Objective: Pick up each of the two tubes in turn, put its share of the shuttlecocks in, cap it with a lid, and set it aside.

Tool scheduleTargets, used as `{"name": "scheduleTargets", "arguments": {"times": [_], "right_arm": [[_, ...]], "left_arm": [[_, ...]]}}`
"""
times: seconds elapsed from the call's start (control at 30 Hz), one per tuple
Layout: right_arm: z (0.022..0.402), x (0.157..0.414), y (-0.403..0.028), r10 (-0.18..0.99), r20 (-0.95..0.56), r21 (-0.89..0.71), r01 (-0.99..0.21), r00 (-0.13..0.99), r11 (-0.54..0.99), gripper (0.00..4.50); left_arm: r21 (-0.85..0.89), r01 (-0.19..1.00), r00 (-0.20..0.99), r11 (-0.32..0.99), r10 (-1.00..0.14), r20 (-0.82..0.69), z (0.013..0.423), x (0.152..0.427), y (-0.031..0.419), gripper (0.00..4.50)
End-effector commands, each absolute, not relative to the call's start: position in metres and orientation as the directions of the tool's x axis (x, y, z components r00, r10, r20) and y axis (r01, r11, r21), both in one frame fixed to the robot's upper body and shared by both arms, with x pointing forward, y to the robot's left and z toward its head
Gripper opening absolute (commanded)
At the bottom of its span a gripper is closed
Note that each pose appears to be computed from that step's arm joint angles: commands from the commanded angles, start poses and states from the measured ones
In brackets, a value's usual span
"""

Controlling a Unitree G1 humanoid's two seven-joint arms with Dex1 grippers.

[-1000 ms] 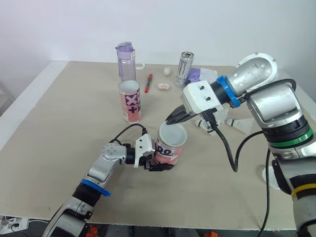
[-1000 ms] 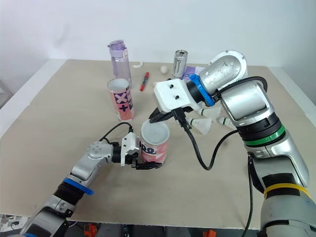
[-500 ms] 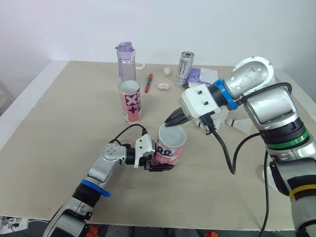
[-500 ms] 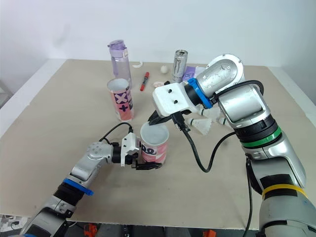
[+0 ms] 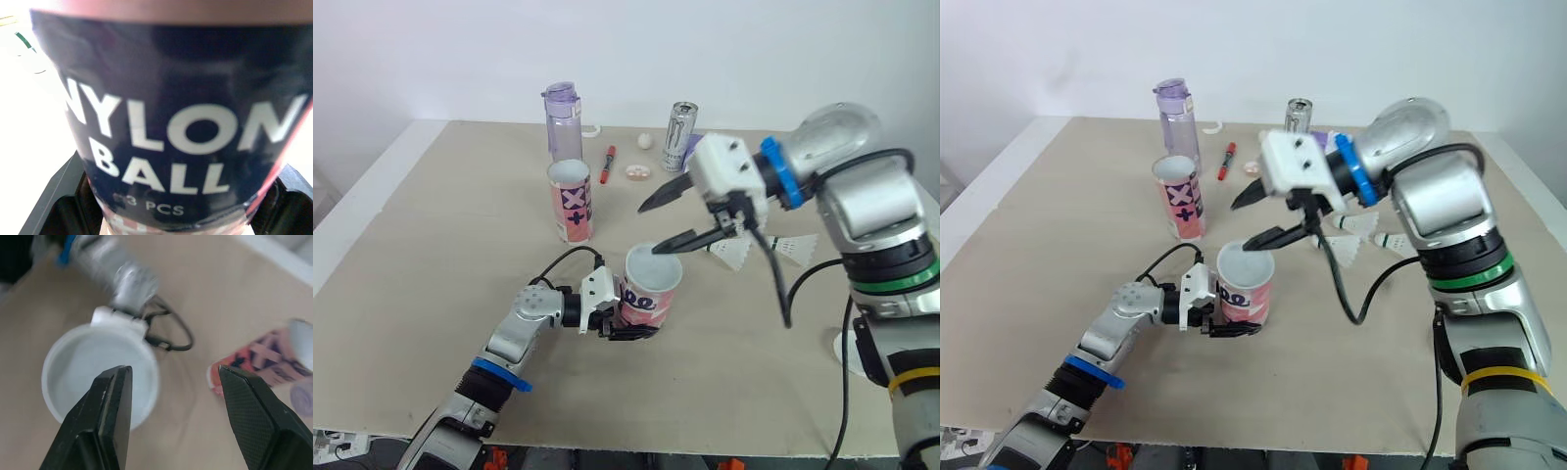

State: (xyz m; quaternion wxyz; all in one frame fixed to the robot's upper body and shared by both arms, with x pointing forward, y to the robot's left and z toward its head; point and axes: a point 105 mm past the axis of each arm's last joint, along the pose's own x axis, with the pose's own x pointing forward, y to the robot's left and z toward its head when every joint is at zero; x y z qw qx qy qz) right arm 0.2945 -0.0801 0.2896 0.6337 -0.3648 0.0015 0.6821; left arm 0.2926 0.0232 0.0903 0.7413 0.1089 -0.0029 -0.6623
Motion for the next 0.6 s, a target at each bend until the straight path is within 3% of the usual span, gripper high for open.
{"name": "scheduleTargets", "arguments": {"times": [0.03, 0.07, 0.1, 0.23, 0.27, 0.6], "right_arm": [[0.293, 0.278, -0.08, 0.882, -0.471, -0.417, -0.887, 0.025, -0.198, 3.03], [0.288, 0.275, -0.08, 0.878, -0.478, -0.4, -0.895, 0.019, -0.199, 2.52], [0.283, 0.273, -0.079, 0.875, -0.483, -0.386, -0.901, 0.016, -0.197, 2.3], [0.268, 0.27, -0.074, 0.876, -0.482, -0.324, -0.93, 0.003, -0.175, 0.4], [0.265, 0.271, -0.073, 0.875, -0.485, -0.311, -0.935, 0.004, -0.168, 0.14], [0.226, 0.295, -0.068, 0.787, -0.611, -0.263, -0.959, 0.079, -0.109, 0.02]], "left_arm": [[0.076, 0.981, 0.193, 0.18, -0.953, -0.236, 0.062, 0.299, 0.04, 3.37], [0.077, 0.981, 0.193, 0.18, -0.953, -0.235, 0.062, 0.299, 0.04, 3.37], [0.077, 0.981, 0.193, 0.18, -0.953, -0.234, 0.063, 0.299, 0.04, 3.37], [0.079, 0.981, 0.192, 0.178, -0.953, -0.233, 0.063, 0.3, 0.038, 3.37], [0.079, 0.981, 0.191, 0.177, -0.954, -0.233, 0.063, 0.3, 0.038, 3.37], [0.08, 0.981, 0.192, 0.178, -0.954, -0.231, 0.063, 0.299, 0.037, 3.37]]}}
